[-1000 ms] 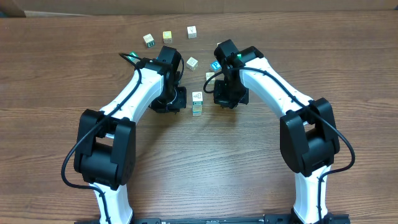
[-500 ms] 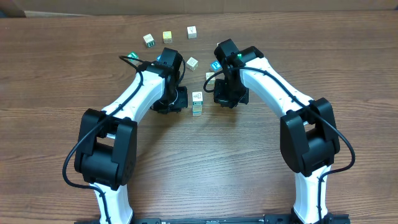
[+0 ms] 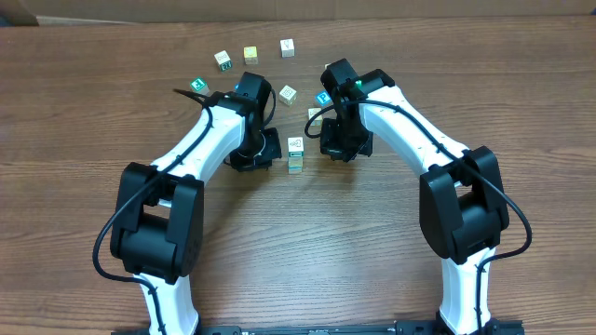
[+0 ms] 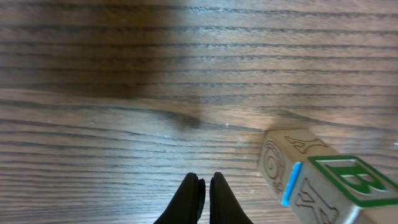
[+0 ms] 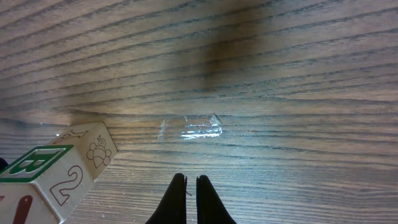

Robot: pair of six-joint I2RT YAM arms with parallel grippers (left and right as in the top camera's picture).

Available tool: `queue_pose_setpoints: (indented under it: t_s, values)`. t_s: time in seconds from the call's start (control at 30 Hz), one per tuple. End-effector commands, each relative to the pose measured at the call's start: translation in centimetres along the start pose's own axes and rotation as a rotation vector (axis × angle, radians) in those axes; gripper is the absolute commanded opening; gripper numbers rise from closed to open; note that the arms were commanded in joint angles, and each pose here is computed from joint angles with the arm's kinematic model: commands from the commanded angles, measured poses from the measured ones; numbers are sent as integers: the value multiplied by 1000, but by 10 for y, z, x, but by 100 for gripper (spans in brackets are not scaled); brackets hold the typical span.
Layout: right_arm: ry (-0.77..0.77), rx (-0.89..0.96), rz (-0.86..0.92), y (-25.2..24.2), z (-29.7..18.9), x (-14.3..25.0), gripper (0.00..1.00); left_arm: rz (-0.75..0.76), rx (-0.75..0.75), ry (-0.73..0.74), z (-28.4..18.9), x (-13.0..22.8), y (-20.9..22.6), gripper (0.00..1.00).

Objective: Form a tower

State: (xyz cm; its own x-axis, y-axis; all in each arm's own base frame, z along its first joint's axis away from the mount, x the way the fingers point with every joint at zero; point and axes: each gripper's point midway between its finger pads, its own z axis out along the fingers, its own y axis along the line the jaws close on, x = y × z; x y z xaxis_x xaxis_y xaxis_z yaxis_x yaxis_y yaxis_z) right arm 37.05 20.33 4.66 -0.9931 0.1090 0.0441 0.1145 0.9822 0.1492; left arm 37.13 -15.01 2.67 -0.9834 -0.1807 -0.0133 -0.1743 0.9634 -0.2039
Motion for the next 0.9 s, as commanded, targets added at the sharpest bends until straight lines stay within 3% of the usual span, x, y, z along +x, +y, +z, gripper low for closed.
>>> queue_pose_setpoints:
  t_s: [0.0, 0.53, 0.87]
  values:
    - [-12, -21, 3, 3, -8, 1, 4, -74, 88, 71, 5, 5, -1, 4]
    - [69, -242, -97, 38, -14, 12, 4, -79, 249, 132, -1, 6, -14, 4]
    - [59, -249, -102, 39, -14, 10, 4, -160, 314, 261, 33, 13, -4, 4]
